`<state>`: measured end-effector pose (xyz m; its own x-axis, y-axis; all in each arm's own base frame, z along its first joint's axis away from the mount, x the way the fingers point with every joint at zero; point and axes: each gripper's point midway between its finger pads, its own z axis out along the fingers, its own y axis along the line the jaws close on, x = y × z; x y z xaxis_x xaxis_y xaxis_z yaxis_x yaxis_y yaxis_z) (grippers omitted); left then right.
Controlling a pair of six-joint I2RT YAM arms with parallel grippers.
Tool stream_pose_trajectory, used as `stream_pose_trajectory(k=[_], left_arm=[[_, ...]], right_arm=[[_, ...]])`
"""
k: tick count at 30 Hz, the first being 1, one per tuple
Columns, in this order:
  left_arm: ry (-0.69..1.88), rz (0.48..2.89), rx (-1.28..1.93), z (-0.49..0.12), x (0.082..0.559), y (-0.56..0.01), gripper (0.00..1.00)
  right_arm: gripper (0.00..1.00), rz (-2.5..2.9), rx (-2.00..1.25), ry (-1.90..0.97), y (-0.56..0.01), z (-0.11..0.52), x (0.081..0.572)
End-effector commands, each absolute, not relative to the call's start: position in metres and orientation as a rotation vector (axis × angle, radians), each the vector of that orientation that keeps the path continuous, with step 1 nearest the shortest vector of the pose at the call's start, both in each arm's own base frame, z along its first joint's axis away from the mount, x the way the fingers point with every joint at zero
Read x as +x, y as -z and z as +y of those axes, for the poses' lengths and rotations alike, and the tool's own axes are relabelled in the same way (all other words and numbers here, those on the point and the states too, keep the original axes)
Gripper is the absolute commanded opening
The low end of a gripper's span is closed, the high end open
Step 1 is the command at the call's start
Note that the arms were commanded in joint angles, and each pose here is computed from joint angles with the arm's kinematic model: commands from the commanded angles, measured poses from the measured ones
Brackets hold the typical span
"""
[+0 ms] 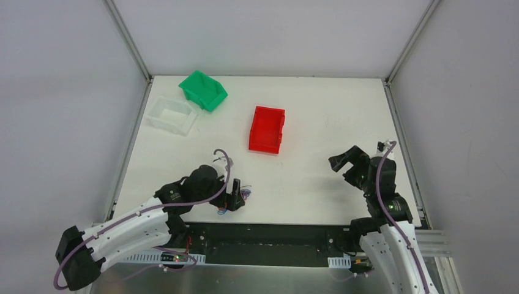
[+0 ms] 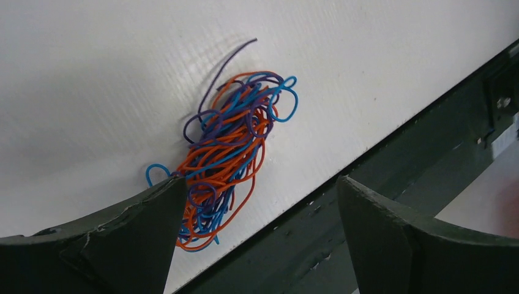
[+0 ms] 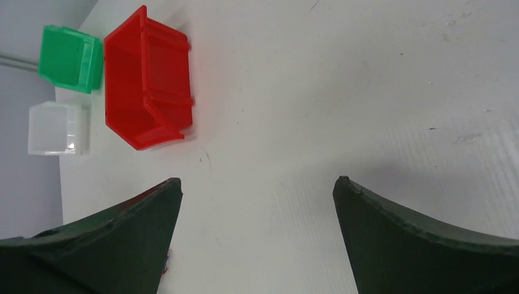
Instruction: Untangle the cables
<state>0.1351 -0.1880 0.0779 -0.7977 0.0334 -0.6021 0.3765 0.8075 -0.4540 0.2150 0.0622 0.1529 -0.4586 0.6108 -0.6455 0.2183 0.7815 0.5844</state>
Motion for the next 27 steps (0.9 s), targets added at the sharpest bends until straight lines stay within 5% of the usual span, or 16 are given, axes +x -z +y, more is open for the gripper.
stream_pose_trajectory(k=[1, 15, 17, 19, 22, 27], left_arm=[[0.636, 2.294, 0.518, -0.204, 0.143, -0.093, 0.95], [0.209, 2.314, 0.562, -0.191, 0.176, -0.074, 0.81], [0.200, 2.337, 0.596, -0.194, 0.175, -0.069, 0.69], [0.213, 2.349, 0.635, -0.200, 0.173, -0.067, 0.43], [0.238, 2.350, 0.624, -0.205, 0.174, -0.069, 0.16], [0.507, 2.272, 0.625, -0.241, 0.168, -0.083, 0.00]], right_arm=[[0.99, 2.047, 0.482, -0.658, -0.157, 0.086, 0.221], [0.99, 2.038, 0.409, -0.719, -0.153, 0.097, 0.223], [0.99, 2.029, 0.394, -0.742, -0.153, 0.100, 0.223], [0.93, 2.020, 0.385, -0.759, -0.154, 0.102, 0.223], [0.86, 2.021, 0.373, -0.770, -0.154, 0.104, 0.223], [0.82, 2.038, 0.318, -0.867, -0.155, 0.120, 0.221]])
